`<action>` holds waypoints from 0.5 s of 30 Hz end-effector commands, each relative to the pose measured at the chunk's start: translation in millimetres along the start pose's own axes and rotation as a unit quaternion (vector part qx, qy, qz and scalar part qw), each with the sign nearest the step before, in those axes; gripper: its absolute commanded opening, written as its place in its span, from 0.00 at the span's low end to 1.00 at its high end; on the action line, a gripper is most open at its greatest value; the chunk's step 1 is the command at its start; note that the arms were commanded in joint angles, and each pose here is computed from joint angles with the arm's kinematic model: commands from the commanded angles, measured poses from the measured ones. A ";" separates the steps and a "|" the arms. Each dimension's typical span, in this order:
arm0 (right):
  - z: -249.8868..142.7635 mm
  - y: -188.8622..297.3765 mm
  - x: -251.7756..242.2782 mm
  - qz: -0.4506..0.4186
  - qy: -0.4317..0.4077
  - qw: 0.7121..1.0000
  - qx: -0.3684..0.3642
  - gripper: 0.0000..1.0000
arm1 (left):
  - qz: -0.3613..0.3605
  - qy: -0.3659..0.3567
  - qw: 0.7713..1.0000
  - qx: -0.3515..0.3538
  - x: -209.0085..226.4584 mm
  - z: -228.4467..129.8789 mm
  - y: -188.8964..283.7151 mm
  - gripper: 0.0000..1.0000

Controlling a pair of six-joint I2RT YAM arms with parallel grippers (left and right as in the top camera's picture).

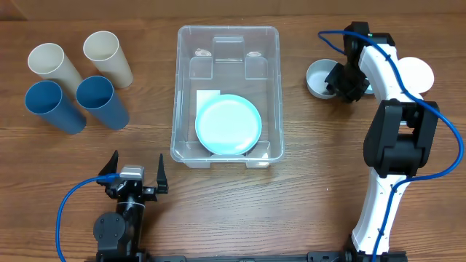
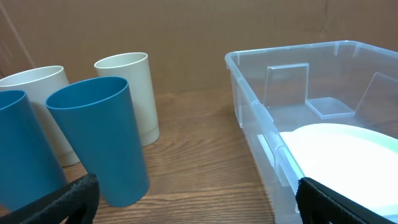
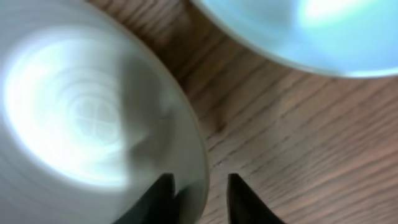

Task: Pack container
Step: 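Move the right gripper to the grey bowl and grasp its rim, then carry the grey bowl into the bin's back corner and release it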

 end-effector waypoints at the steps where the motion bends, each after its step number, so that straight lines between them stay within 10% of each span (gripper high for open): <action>1: 0.6 5.6 1.3 0.007 -0.002 1.000 -0.005 0.16 | -0.002 -0.001 1.000 -0.003 -0.1 -0.2 0.3 1.00; 15: 13.9 69.2 8.9 0.035 0.022 0.998 -0.043 0.04 | -0.002 -0.001 1.000 -0.003 -0.1 -0.2 0.3 1.00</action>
Point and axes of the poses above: each gripper's point midway between its finger pads, its own y axis back along the fingers, its own x axis along the line the jaws close on, z = x × y, the point moved 5 cm from there along y, back along the fingers, and after that the axes turned 15 degrees about -y, right-handed, at the moved point
